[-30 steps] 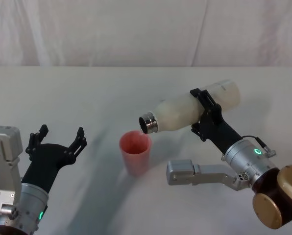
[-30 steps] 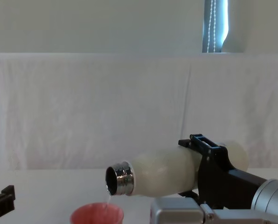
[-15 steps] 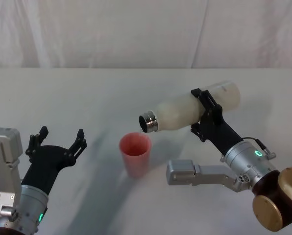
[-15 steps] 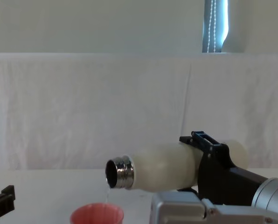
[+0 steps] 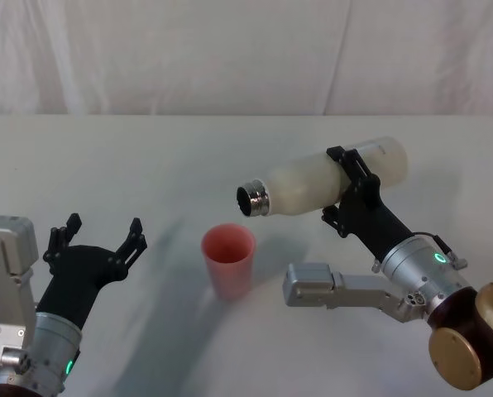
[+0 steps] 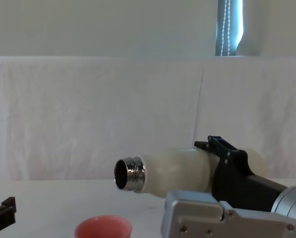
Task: Grasp the thermos with one hand and pour water into the cup lid.
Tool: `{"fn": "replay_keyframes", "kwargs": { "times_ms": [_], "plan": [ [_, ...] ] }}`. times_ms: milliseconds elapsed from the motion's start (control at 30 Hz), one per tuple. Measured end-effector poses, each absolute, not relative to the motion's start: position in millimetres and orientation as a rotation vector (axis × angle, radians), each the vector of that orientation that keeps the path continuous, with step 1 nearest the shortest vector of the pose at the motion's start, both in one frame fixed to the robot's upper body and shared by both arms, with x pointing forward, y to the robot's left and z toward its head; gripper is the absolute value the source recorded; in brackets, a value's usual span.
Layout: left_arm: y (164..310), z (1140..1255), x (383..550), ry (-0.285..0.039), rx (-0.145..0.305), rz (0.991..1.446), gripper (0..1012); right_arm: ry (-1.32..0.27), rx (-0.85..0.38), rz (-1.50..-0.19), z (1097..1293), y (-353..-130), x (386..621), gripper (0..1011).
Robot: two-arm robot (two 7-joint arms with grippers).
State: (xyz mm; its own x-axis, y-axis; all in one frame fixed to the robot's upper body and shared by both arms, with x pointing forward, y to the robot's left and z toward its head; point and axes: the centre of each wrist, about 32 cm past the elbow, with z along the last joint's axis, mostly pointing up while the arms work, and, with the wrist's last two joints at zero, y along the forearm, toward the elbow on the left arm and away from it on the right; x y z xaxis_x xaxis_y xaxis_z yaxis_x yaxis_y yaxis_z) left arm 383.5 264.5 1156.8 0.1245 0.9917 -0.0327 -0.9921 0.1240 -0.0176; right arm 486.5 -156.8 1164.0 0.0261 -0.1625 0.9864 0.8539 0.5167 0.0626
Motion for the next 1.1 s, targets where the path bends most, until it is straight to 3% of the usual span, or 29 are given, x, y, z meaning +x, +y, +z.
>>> {"fn": "replay_keyframes", "kwargs": {
  "times_ms": [433,1100],
  "plan": [
    [264.5,1156.8,383.5,0.014,-0.038,1.446,1001,-1.249,-0.637,-0.899,1169.4,-158.3,484.8,950],
    [264.5,1156.8,383.5,0.014,-0.038,1.446,1001,-0.946,-0.458,-0.948,1187.8,-160.8,479.6,950]
  ]
}}
